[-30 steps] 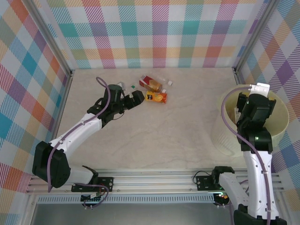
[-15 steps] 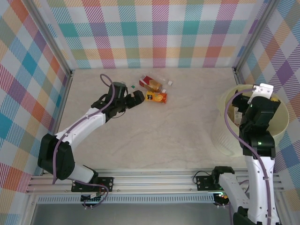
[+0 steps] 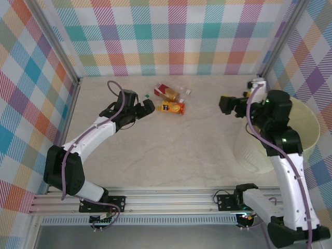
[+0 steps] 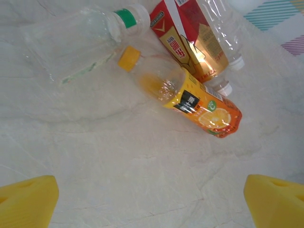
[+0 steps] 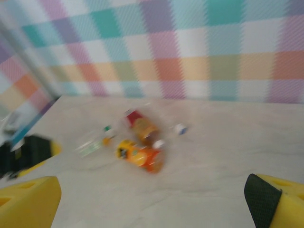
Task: Put the plastic bottles in the bin
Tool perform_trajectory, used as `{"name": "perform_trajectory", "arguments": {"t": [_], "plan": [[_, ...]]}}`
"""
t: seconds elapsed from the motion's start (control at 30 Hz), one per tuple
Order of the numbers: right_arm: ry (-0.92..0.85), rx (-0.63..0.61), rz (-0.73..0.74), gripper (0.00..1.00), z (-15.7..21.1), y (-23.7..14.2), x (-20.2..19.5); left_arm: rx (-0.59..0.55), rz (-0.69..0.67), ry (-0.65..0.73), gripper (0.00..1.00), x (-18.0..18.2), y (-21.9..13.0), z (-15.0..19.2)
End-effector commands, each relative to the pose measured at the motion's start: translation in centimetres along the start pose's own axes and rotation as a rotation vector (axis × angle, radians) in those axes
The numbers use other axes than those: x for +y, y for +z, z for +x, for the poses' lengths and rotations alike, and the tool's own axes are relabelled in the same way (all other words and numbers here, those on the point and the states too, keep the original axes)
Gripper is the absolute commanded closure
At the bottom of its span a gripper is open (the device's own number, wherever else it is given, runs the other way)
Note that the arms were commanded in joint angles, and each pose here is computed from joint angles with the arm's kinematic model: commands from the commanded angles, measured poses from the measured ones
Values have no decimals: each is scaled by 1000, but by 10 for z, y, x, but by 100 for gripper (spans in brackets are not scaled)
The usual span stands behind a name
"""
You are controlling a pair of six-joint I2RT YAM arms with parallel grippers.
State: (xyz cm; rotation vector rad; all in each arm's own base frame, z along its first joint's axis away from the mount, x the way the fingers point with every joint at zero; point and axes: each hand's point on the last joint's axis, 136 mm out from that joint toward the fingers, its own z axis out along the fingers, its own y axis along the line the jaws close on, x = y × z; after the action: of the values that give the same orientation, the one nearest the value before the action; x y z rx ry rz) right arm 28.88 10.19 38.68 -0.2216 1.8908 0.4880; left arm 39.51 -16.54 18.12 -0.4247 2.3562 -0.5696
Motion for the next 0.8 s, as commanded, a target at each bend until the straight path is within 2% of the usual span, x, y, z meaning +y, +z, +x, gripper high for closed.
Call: {"name": "perform_trajectory", "arguments": {"t": [0.0, 0.17, 0.4, 0.67, 0.77], "plan": [[-29, -34, -149, 0, -17, 3, 42, -44, -41, 35, 0, 8, -1, -18], [-74, 14, -205, 0, -6, 34, 71, -53, -108, 80, 0, 26, 9, -37], [-41, 63, -157, 0, 14, 77, 82, 29, -179, 199, 0, 41, 44, -61], [2, 121, -154, 0, 35, 99, 84, 179, -157, 411, 0, 48, 110, -76], [-7, 127, -135, 0, 37, 98, 81, 256, -214, 483, 0, 67, 134, -71]]}}
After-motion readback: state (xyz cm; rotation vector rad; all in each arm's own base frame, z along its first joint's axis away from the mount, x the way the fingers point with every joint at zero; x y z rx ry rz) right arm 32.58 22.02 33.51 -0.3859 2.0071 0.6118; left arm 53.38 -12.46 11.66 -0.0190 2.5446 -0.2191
